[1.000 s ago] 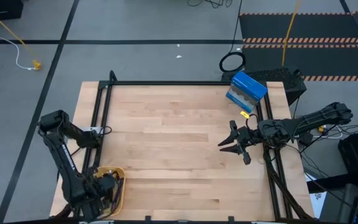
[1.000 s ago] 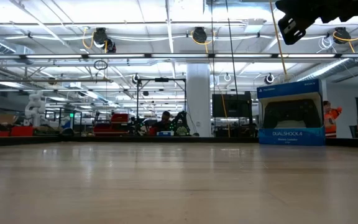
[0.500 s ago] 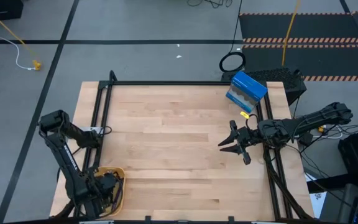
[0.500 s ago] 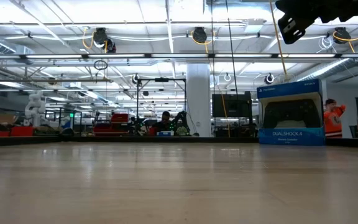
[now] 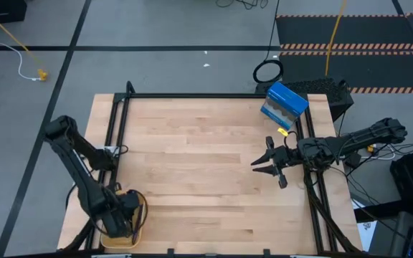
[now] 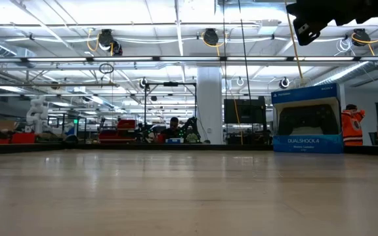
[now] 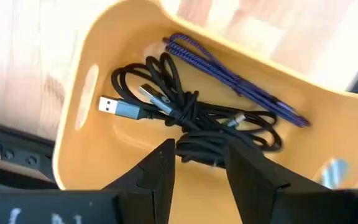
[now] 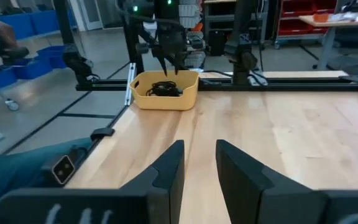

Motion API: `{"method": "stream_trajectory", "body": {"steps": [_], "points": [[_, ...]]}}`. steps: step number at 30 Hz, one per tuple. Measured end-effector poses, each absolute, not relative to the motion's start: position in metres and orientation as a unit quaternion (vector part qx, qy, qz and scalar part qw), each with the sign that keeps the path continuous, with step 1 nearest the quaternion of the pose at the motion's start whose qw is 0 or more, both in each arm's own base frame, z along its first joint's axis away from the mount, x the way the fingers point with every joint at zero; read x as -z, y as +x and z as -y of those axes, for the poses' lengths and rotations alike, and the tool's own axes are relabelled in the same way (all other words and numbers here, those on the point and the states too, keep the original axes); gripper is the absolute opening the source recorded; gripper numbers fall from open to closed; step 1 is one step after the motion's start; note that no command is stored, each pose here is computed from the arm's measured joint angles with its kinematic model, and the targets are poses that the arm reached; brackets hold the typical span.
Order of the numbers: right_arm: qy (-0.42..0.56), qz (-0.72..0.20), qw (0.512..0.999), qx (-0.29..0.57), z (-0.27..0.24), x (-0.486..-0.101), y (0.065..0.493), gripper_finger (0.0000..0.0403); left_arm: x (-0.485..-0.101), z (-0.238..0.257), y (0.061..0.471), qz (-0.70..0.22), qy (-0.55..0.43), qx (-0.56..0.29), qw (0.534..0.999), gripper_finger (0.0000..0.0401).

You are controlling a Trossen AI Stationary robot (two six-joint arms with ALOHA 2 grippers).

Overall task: Pick and place USB-C Cables
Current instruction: Return to Home Position

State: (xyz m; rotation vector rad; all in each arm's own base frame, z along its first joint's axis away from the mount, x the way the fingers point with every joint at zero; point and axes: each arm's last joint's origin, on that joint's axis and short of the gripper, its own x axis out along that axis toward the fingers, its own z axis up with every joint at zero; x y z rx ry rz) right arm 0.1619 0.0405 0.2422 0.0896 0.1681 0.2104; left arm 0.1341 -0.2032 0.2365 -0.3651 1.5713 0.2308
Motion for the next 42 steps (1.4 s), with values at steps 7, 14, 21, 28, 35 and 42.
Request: {"method": "stream_trajectory", "body": {"steps": [7,14,21,28,35,42], "points": [[0.028,-0.082,0.991,-0.106,-0.040,-0.242,0.162,0.0083,-0.265,0.175,0.139,-0.650,-0.165,-0.055,0.740,0.0140],[0.009,-0.076,0.991,-0.108,-0.041,-0.243,0.162,0.0069,-0.287,0.142,0.149,-0.535,-0.060,-0.041,0.842,0.0140],[-0.041,-0.070,0.990,-0.111,-0.040,-0.243,0.162,0.0016,-0.308,0.113,0.171,-0.405,0.058,-0.054,0.911,0.0140],[-0.101,-0.038,0.992,-0.059,-0.038,-0.249,0.163,0.0007,-0.331,0.088,0.204,-0.288,0.170,-0.099,0.937,0.0140],[-0.176,-0.025,0.984,-0.033,-0.031,-0.252,0.164,0.0001,-0.339,0.049,0.224,-0.268,0.189,-0.163,0.931,0.0140],[-0.189,-0.045,0.981,-0.009,-0.018,-0.249,0.166,0.0000,-0.340,0.026,0.235,-0.264,0.144,-0.147,0.942,0.0140]]}}
